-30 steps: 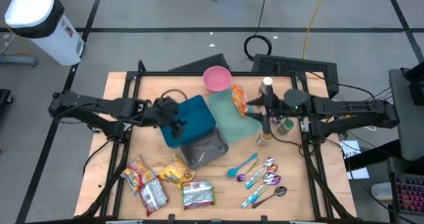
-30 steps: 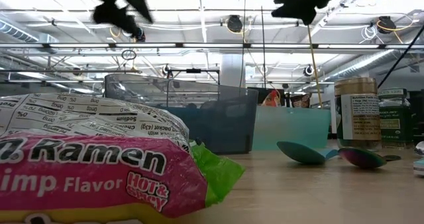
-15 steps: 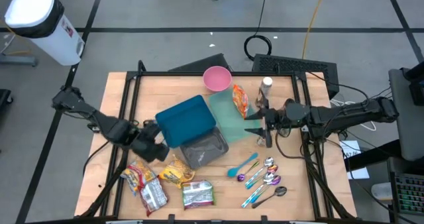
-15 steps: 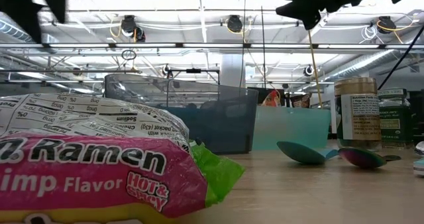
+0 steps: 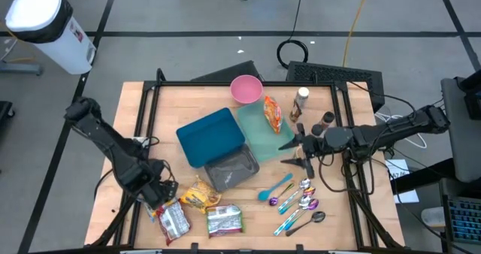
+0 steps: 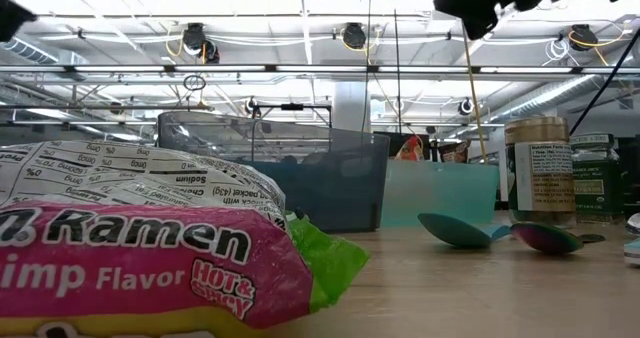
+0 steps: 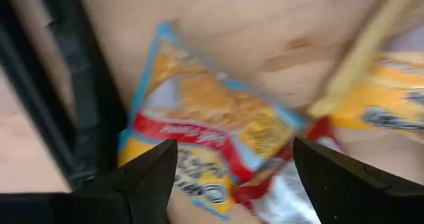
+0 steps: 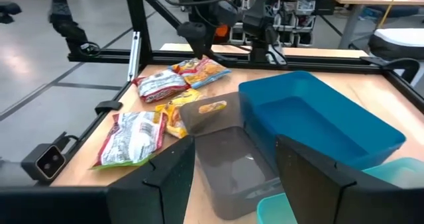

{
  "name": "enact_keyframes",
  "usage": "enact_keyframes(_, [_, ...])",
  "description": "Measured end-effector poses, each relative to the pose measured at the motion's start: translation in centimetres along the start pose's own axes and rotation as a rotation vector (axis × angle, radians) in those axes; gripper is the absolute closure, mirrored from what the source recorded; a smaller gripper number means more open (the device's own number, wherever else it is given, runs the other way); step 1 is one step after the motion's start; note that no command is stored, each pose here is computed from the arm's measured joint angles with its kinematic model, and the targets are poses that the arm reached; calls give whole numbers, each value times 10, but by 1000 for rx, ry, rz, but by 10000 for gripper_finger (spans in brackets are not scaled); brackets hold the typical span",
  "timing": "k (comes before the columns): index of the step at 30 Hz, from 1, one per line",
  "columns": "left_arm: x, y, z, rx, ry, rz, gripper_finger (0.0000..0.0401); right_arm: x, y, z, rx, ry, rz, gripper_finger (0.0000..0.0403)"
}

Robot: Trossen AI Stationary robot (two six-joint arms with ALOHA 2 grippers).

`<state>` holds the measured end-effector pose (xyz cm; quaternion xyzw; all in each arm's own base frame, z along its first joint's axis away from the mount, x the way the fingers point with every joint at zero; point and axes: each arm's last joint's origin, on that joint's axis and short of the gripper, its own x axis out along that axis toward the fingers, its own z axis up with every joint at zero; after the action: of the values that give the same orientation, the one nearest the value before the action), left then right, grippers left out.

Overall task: Pick & Place Food Item
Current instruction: Put the blue noodle pack into the green bin

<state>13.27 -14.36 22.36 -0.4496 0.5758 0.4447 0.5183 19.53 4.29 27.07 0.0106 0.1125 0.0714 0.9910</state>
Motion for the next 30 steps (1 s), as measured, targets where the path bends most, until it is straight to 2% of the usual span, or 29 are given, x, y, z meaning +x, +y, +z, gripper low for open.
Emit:
enact_keyframes(11, [28,16,-3,-111,-40,56,93,0,1,0,6,0,5,207])
enact_keyframes(17, [41,14,-4,-103,-2,13,93,0,1,0,6,0,5,207])
enact_keyframes(26, [47,17,-2,-126,-15,25,94,0,1,0,6,0,5,207])
enact_keyframes(30, [47,17,-1,-131,-25,22,113,0,1,0,6,0,5,207])
